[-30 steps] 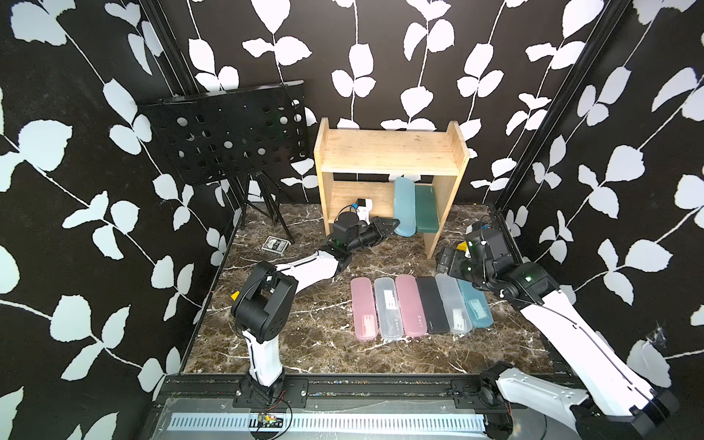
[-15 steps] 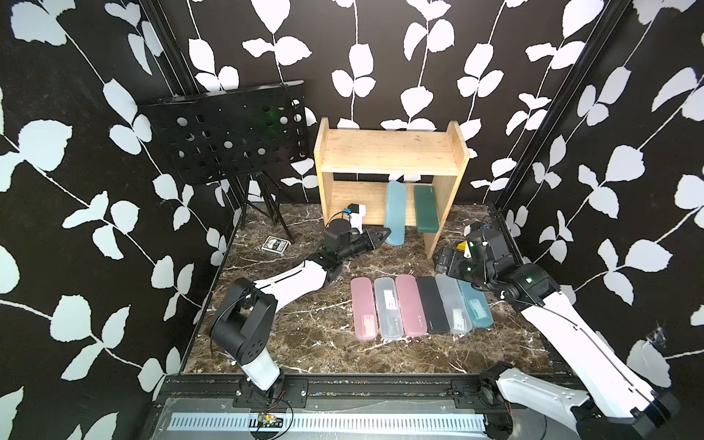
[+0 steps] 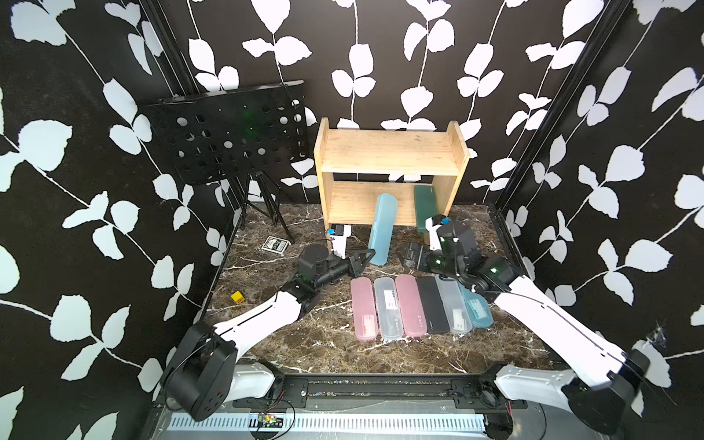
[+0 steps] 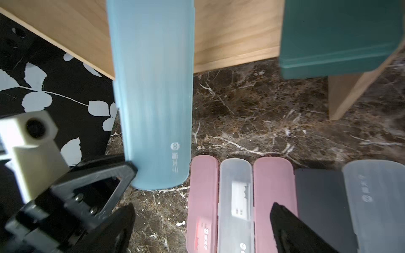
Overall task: Remove the pencil cases from the shelf
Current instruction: Pick up the pencil case from the shelf.
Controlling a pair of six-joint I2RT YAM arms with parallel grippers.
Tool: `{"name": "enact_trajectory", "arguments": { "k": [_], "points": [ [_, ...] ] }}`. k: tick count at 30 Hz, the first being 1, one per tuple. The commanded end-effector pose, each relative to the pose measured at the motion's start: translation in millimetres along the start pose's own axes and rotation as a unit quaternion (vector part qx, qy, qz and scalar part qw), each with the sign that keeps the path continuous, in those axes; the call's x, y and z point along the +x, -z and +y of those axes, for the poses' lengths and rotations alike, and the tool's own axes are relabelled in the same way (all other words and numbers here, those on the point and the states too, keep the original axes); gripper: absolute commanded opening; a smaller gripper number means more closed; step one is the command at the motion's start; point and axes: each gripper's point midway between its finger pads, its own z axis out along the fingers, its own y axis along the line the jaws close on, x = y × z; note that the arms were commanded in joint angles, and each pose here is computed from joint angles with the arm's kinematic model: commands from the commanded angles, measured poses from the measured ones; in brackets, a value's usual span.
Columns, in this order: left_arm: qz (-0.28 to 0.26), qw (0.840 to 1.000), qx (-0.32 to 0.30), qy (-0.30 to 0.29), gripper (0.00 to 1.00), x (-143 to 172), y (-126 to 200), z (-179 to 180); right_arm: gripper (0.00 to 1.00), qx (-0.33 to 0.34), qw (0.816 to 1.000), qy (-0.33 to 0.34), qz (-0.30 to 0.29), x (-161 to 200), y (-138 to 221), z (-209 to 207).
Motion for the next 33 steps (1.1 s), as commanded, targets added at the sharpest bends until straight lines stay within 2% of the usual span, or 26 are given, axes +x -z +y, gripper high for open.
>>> {"name": "enact_trajectory", "arguments": {
  "k": [1, 8, 18, 20, 26, 29, 30, 32, 33],
  "points": [
    [-0.025, 0.998, 0.033, -0.054, 0.00, -14, 17, -25, 0.99, -0.078, 0.996, 0.015, -0.048, -35, 3, 54],
    [-0.020, 0.997, 0.037, -0.058, 0.00, -11, 34, -35, 0.99, -0.108, 0.992, 0.039, -0.045, -45, -18, 93],
    [-0.028, 0.996, 0.042, -0.070, 0.00, -15, 46, -45, 0.99, -0.115, 0.992, 0.035, -0.047, -51, -37, 102],
    [-0.028, 0.996, 0.040, -0.071, 0.00, -15, 47, -45, 0.97, -0.112, 0.992, 0.035, -0.047, -51, -39, 102],
    [-0.028, 0.997, 0.017, -0.076, 0.00, -13, 52, -37, 0.82, -0.101, 0.993, 0.040, -0.050, -51, -34, 99],
    [-0.029, 0.996, -0.005, -0.079, 0.00, -13, 54, -30, 0.79, -0.085, 0.994, 0.048, -0.049, -49, -30, 94],
    [-0.029, 0.996, -0.015, -0.080, 0.12, -13, 55, -27, 0.78, -0.081, 0.994, 0.051, -0.048, -48, -28, 93],
    [-0.024, 0.995, -0.042, -0.085, 0.63, -13, 57, -19, 0.76, -0.072, 0.995, 0.055, -0.046, -45, -26, 89],
    [-0.023, 0.994, -0.063, -0.086, 0.74, -13, 60, -13, 0.77, -0.068, 0.995, 0.058, -0.043, -43, -26, 87]
  ]
}}
